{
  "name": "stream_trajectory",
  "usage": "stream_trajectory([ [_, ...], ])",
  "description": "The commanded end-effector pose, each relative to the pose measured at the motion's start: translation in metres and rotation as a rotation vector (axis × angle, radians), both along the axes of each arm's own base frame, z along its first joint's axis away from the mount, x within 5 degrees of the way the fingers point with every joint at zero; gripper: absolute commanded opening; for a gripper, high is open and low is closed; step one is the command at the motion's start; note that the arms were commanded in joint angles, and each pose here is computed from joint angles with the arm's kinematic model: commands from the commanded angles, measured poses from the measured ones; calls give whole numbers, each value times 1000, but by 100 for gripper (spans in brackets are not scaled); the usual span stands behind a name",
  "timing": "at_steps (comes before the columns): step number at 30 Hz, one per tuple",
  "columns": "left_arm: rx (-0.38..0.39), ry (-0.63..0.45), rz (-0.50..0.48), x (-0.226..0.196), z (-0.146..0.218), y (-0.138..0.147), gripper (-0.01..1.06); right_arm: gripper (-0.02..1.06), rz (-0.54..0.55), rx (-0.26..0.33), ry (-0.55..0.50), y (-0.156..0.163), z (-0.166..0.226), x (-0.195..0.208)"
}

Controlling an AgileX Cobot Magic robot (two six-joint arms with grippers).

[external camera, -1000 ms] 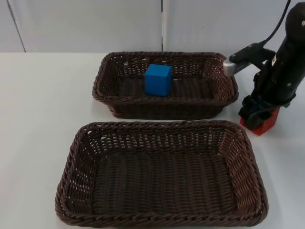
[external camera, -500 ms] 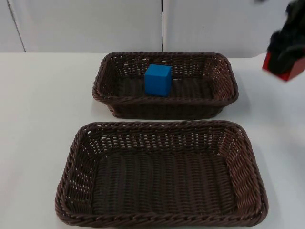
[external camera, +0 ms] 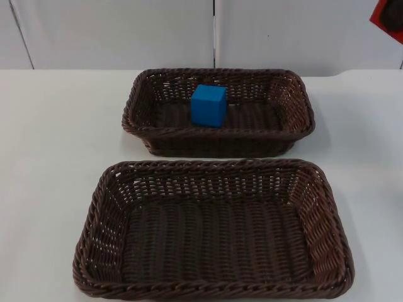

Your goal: Pick up one cube with the left hand and place it into the upper basket. Pick up one cube with the right hand and place it into the lower basket.

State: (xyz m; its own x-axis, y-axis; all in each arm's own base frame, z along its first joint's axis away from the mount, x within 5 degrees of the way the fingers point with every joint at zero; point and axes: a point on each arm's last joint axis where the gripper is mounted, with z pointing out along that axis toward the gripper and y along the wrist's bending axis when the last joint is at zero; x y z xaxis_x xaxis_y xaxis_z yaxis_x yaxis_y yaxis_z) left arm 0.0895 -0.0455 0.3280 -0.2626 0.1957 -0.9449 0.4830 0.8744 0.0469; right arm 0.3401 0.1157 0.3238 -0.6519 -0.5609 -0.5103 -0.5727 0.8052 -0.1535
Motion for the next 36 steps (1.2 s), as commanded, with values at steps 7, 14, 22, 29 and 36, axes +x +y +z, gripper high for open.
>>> stream_trajectory([
  [7, -2, 3, 1, -1, -2, 0, 77, 0, -1, 71, 20, 5, 4, -5],
  [14, -2, 3, 1, -1, -2, 0, 77, 0, 26, 69, 82, 12, -16, -13],
  [22, -2, 3, 1, -1, -2, 0, 77, 0, 188, 42, 100, 58, -37, -39],
  [29, -6, 4, 0, -1, -1, 0, 77, 0, 347, 33, 105, 105, -39, -70],
  [36, -6, 4, 0, -1, -1, 0, 77, 0, 460, 33, 105, 137, -43, -94],
])
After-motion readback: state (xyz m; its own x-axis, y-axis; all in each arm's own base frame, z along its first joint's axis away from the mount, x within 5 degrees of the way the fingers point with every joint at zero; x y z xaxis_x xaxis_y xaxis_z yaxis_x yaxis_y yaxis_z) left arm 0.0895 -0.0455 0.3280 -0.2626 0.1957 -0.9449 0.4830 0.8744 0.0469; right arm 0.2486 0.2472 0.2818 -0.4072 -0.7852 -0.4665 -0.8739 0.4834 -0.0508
